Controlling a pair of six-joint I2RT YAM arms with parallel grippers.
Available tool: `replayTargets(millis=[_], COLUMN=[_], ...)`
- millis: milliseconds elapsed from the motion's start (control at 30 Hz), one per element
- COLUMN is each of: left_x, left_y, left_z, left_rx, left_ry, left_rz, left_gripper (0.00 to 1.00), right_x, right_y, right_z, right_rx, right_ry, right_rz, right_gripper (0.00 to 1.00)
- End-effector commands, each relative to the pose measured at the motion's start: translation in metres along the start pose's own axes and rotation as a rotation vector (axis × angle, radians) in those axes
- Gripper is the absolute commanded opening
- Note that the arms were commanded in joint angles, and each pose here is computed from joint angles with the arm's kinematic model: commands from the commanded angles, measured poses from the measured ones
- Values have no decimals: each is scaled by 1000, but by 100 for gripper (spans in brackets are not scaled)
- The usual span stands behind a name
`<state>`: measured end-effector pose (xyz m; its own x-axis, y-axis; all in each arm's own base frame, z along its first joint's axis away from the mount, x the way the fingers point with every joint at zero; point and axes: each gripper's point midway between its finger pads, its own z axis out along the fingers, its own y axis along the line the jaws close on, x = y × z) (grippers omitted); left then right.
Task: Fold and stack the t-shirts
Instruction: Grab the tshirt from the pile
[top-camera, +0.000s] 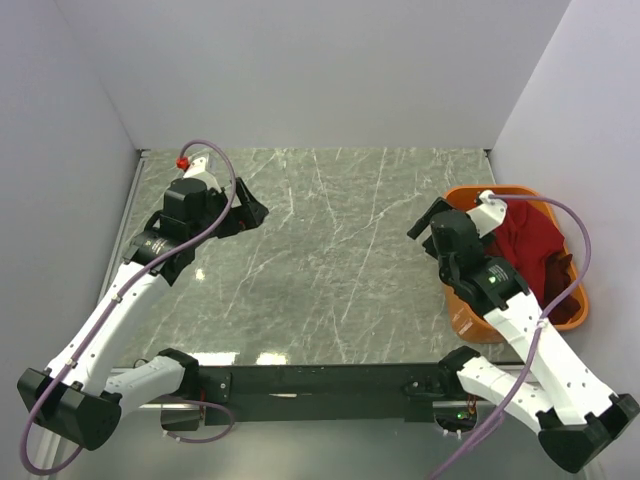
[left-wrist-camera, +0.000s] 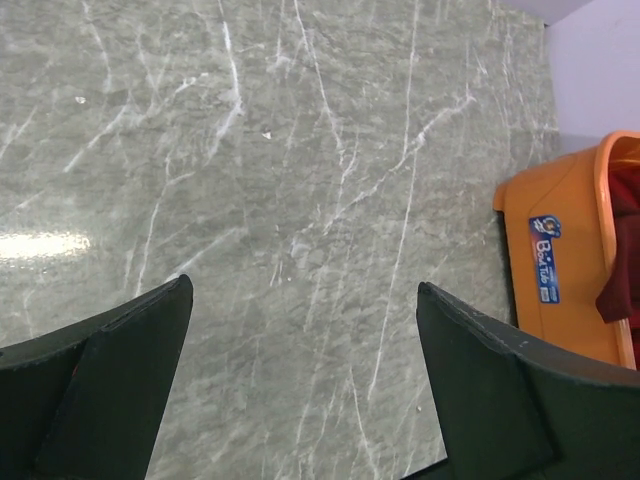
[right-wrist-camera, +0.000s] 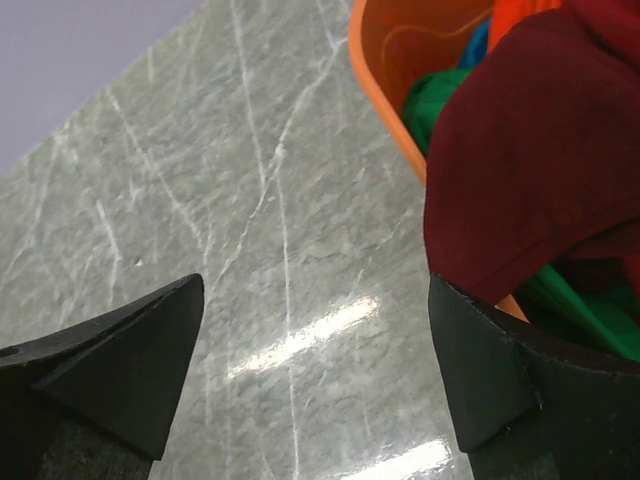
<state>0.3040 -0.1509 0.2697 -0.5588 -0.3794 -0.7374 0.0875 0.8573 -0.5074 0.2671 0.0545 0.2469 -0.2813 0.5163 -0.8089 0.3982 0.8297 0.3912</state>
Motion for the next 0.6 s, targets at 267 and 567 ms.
replayTargets(millis=[267, 567], left_x=[-7, 6], left_y=[-13, 2], left_z=[-13, -11], left_rx=[79, 38], left_ry=[-45, -34], left_rz=[-1, 3], left_gripper=[99, 99], right_x=[-64, -110], right_y=[-7, -58], right_z=[24, 68], right_rx=[309, 465], right_ry=[-109, -71], right_rz=[-20, 188], right_gripper=[99, 98])
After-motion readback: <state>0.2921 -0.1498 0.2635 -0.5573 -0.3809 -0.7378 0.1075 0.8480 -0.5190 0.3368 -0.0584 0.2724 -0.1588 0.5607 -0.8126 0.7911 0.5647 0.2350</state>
